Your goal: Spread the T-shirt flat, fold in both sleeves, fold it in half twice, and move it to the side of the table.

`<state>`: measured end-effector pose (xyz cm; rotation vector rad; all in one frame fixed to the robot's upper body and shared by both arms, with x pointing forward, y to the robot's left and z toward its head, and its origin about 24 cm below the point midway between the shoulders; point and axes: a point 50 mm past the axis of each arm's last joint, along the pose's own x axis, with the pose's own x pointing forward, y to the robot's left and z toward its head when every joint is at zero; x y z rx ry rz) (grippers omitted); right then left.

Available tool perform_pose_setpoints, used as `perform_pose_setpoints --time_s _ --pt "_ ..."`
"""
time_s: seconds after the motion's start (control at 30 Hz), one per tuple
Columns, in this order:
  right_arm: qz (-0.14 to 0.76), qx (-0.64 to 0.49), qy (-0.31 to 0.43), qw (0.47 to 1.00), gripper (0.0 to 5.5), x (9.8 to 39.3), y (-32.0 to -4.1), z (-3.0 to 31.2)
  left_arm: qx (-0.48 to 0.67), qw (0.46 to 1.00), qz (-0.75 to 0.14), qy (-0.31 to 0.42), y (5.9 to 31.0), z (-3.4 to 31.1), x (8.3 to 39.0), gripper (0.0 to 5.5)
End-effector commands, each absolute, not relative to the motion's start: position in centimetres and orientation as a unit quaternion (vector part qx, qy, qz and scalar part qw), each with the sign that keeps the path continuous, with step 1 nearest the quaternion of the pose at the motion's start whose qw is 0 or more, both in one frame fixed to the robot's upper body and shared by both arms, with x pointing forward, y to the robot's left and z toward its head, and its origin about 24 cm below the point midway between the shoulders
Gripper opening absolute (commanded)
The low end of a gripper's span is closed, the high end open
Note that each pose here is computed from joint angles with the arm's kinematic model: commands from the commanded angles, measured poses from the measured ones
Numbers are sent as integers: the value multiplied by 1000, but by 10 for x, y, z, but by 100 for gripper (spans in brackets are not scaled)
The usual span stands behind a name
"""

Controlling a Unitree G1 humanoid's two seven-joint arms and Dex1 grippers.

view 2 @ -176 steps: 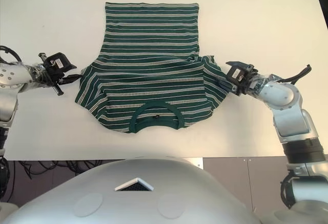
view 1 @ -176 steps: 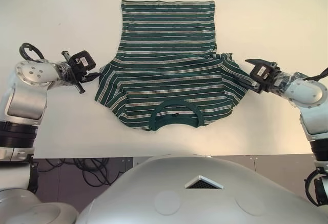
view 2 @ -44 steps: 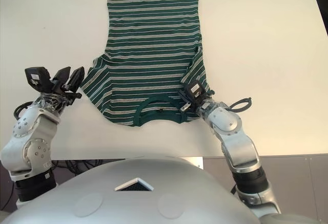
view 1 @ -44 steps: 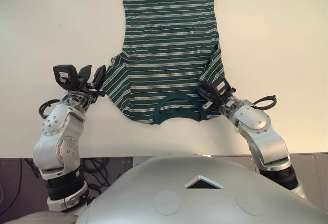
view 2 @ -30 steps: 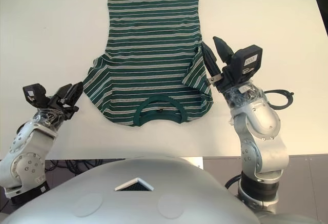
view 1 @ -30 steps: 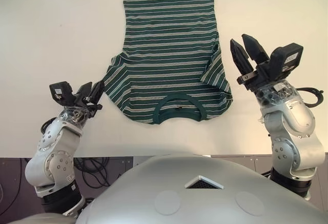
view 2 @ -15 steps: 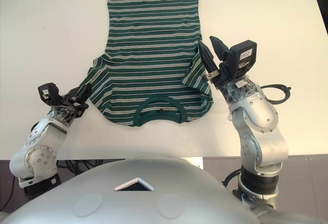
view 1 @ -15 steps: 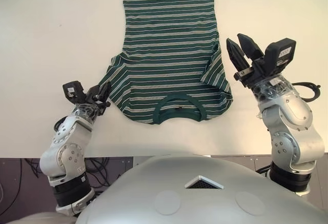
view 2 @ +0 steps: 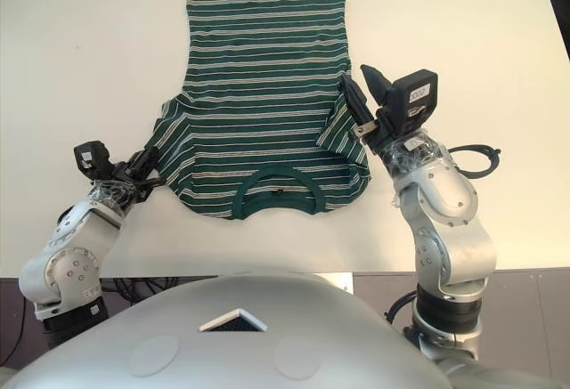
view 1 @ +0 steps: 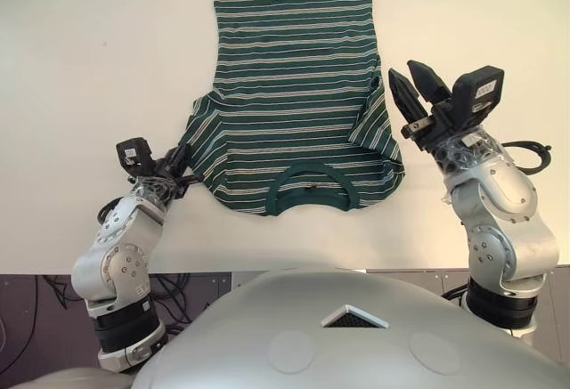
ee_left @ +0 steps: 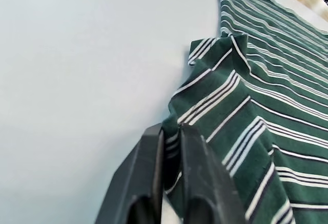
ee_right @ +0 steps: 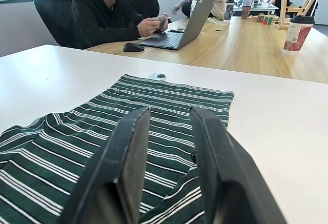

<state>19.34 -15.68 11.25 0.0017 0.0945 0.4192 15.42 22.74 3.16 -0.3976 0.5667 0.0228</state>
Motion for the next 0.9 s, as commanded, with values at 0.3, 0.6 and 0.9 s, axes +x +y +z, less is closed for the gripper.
perform_pose_setpoints --time_s 0.3,0.6,0.9 --pt "190 -10 73 979 143 192 -156 102 -32 963 -118 239 195 80 184 2" --pt "198 -9 91 976 143 190 -151 94 209 882 -321 273 149 75 178 2" --pt "210 -19 107 972 160 191 -153 89 266 852 -321 316 153 52 183 26"
